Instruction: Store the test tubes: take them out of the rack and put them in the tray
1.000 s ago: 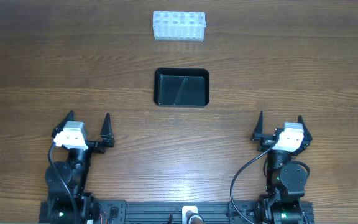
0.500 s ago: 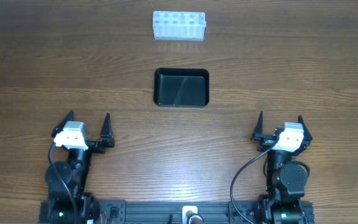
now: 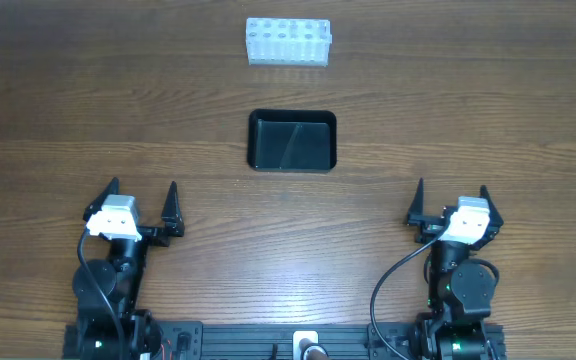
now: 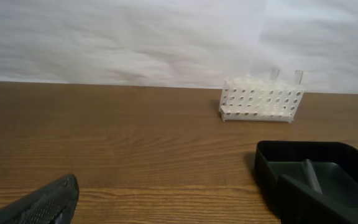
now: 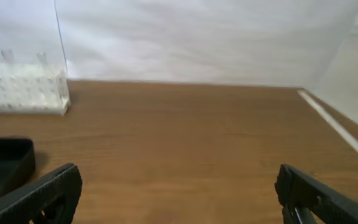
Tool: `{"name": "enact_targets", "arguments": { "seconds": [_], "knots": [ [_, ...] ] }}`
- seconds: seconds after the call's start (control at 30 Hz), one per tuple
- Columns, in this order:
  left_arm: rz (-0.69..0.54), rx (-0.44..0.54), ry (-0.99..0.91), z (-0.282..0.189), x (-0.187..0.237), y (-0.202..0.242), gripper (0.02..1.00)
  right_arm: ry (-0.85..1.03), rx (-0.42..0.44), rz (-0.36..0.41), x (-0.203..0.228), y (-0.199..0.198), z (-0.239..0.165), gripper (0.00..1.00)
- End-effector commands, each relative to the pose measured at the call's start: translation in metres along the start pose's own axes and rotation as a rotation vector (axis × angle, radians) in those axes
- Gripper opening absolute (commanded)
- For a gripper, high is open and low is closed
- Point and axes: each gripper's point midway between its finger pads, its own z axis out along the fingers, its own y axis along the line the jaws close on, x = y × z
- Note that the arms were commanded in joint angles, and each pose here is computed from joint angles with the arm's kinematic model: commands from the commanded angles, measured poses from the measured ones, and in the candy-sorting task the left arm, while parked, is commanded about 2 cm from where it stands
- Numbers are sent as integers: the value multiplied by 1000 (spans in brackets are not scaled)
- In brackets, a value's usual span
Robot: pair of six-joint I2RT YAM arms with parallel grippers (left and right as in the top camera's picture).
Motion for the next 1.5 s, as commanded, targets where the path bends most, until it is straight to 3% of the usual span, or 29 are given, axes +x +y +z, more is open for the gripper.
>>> {"name": "enact_targets", "arguments": {
  "seconds": [0.03, 0.27, 0.43, 0.57, 0.73, 0.93, 1.1, 1.5],
  "knots": [
    [10, 13, -1, 0, 1, -2, 998, 9, 8, -6, 4, -2, 1, 991],
    [10, 13, -1, 0, 1, -2, 1000, 33, -42, 5, -23, 7, 18, 991],
    [10, 13, -1, 0, 1, -2, 1000, 41, -243, 50, -85, 47, 66, 991],
    [10, 13, -1, 0, 1, -2, 1000, 82, -321, 84, -114, 77, 110, 993],
    [10, 13, -1, 0, 1, -2, 1000, 175, -436, 54, -122, 149, 159, 993],
    [10, 13, -1, 0, 1, -2, 1000, 351, -375, 39, -101, 216, 193, 993],
    [10, 13, -1, 0, 1, -2, 1000, 482, -361, 73, -82, 261, 209, 991],
    [10, 13, -1, 0, 1, -2, 1000, 584, -341, 103, -43, 320, 259, 991]
  ]
}}
